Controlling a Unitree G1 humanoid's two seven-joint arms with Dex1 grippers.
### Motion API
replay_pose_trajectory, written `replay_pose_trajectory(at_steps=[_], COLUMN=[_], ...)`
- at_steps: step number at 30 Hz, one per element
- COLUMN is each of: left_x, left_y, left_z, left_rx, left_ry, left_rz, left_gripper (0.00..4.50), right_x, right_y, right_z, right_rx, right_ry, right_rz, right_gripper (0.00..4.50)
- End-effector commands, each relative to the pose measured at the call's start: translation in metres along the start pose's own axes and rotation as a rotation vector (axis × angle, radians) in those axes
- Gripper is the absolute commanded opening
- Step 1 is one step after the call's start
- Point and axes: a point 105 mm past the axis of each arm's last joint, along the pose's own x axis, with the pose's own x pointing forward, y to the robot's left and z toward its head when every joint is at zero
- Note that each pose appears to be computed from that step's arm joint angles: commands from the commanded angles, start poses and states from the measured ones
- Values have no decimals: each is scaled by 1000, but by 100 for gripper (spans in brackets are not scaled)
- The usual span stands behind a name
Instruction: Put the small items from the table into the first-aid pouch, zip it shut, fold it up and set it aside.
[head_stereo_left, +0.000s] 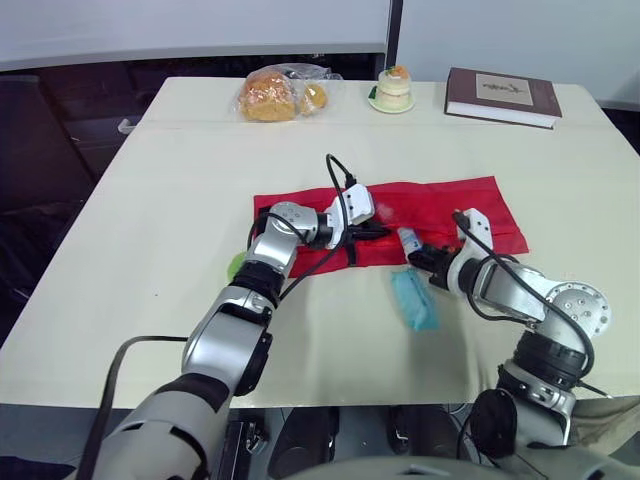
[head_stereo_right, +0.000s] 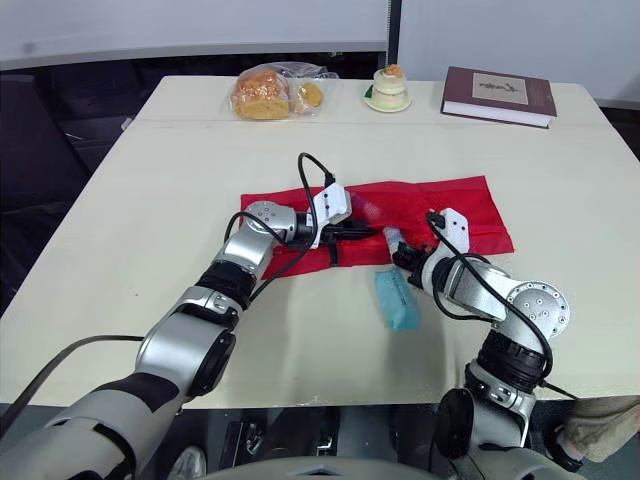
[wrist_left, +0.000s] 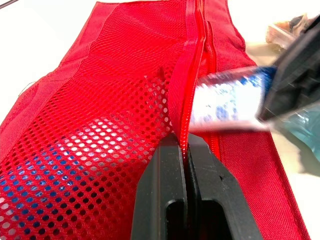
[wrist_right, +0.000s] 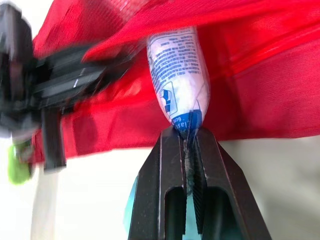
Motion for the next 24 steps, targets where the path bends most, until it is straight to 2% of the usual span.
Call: replay_pose_trajectory(at_steps=[1,7,11,16,24], left_x=[1,3,3,2,2], left_y=[2,-4,-6,-3,-1], left_z=[13,16,15,15,16], left_rx=[41,52,62,63,61], left_ry=[-29,-42,-36,-34,-37], left_rz=[-14,-54,-65,-52,-42], left_gripper=[0,0,0,0,0], right_x=[2,13,15,15,20], right_y=[7,23,32,41,51], right_z=[10,15,19,8,-7], right_rx=[29,1,-151,-347,-418], right_ry=[-15,14,39,88,131], right_rz=[1,11,3,34,93], right_gripper=[1,1,1,1,1])
